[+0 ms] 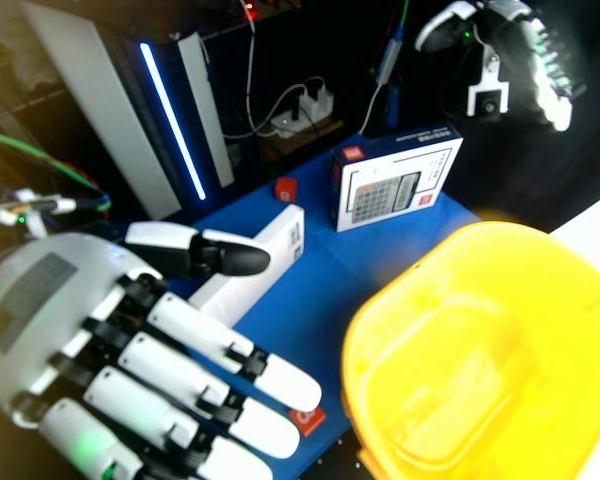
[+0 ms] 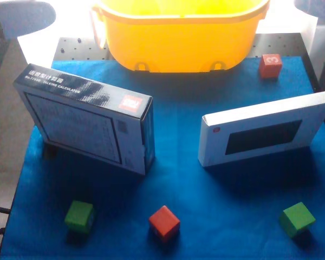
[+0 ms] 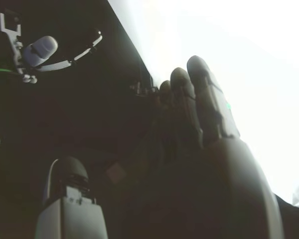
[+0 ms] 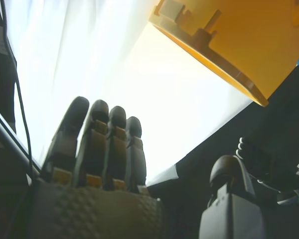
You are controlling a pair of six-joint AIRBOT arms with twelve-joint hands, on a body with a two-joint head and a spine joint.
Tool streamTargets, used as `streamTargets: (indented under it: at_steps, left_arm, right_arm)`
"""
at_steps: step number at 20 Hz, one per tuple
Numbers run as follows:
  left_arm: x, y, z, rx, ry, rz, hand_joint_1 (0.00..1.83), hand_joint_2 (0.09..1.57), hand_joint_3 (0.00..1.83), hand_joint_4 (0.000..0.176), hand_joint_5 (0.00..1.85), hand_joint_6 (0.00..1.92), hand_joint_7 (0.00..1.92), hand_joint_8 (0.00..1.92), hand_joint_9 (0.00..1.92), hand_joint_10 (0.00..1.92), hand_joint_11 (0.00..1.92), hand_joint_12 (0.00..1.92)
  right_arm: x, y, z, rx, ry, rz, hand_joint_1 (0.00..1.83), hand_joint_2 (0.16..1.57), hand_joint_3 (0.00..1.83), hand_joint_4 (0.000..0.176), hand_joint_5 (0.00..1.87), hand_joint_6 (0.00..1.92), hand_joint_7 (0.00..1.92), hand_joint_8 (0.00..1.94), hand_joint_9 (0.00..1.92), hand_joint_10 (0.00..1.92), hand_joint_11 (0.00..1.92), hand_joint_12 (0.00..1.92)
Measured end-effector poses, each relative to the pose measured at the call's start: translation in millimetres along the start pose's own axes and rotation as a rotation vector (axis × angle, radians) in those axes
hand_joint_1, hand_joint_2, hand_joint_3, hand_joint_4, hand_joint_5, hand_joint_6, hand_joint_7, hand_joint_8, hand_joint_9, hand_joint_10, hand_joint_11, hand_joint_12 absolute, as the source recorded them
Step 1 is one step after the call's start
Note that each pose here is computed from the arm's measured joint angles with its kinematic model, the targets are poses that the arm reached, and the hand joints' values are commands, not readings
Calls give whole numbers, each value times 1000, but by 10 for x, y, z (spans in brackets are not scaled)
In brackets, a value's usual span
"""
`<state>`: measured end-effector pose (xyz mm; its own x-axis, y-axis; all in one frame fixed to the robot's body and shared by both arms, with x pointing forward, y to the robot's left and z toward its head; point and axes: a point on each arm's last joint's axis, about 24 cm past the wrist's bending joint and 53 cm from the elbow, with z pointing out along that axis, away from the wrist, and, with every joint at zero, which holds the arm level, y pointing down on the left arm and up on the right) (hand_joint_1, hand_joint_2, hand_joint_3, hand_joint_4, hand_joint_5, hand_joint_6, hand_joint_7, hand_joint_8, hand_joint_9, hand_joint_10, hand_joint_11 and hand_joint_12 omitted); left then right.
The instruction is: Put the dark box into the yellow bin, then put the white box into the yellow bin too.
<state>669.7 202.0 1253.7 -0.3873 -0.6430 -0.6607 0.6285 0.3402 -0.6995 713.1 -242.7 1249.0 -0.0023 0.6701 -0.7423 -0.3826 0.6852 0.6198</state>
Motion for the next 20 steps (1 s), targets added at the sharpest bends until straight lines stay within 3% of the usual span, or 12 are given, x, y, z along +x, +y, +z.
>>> streamTargets:
  at_steps: [2, 4, 5, 6, 8, 9, 10, 12, 15, 20]
  left_arm:
    - [71, 0, -9, -1, 21, 2, 196, 1017, 0, 0, 114, 1, 285, 0, 316, 0, 67, 512]
    - [161, -3, -28, -6, 47, 0, 333, 976, 0, 0, 181, 8, 330, 5, 350, 5, 2, 688]
    - [218, 3, -35, -9, 67, 6, 378, 955, 0, 0, 211, 9, 347, 5, 362, 6, 0, 682]
    - [256, 18, -42, -14, 81, 10, 422, 904, 0, 27, 247, 6, 364, 3, 379, 4, 10, 672]
    - [317, 57, -42, -34, 99, 11, 434, 835, 0, 19, 241, 0, 380, 0, 405, 2, 51, 644]
    - [375, 64, -51, -38, 115, 9, 439, 817, 0, 0, 206, 0, 342, 3, 393, 3, 100, 563]
    - [405, 65, -58, -37, 124, 11, 439, 817, 0, 0, 206, 0, 342, 3, 393, 3, 100, 563]
    - [532, 106, -81, -46, 145, -9, 487, 820, 0, 0, 228, 0, 365, 1, 422, 1, 215, 333]
    - [717, 180, -106, -60, 179, -25, 554, 793, 0, 5, 190, 0, 316, 0, 377, 0, 204, 291]
    - [861, 260, -119, -85, 211, -31, 709, 777, 0, 0, 201, 7, 281, 0, 360, 0, 239, 309]
  right_arm:
    - [0, -1, 0, 0, 0, 0, 326, 943, 2, 0, 355, 1, 429, 2, 390, 0, 0, 906]
    - [-3, -4, 0, 2, -1, 1, 329, 943, 1, 0, 352, 0, 410, 0, 375, 0, 0, 879]
    - [0, 0, 0, 0, 0, 0, 327, 945, 2, 0, 349, 0, 398, 0, 370, 0, 0, 874]
    - [1, -1, 0, 0, 0, 0, 319, 935, 1, 0, 338, 0, 377, 0, 368, 0, 29, 837]
    - [6, 2, 1, 0, 1, 0, 309, 916, 0, 0, 337, 1, 380, 3, 374, 2, 28, 824]
    - [10, 1, 2, 1, 1, 2, 366, 975, 0, 0, 311, 7, 415, 0, 412, 1, 251, 433]
    - [9, 1, 2, 0, 0, 3, 366, 975, 0, 0, 311, 7, 415, 0, 412, 1, 251, 433]
    - [12, 1, 2, 0, 1, 3, 361, 958, 1, 0, 314, 1, 402, 2, 416, 1, 367, 191]
    - [26, 8, 4, -2, 3, 4, 325, 951, 0, 0, 309, 1, 387, 0, 412, 0, 357, 149]
    - [25, 6, 4, -1, 3, 4, 341, 989, 11, 0, 311, 2, 412, 8, 424, 8, 374, 153]
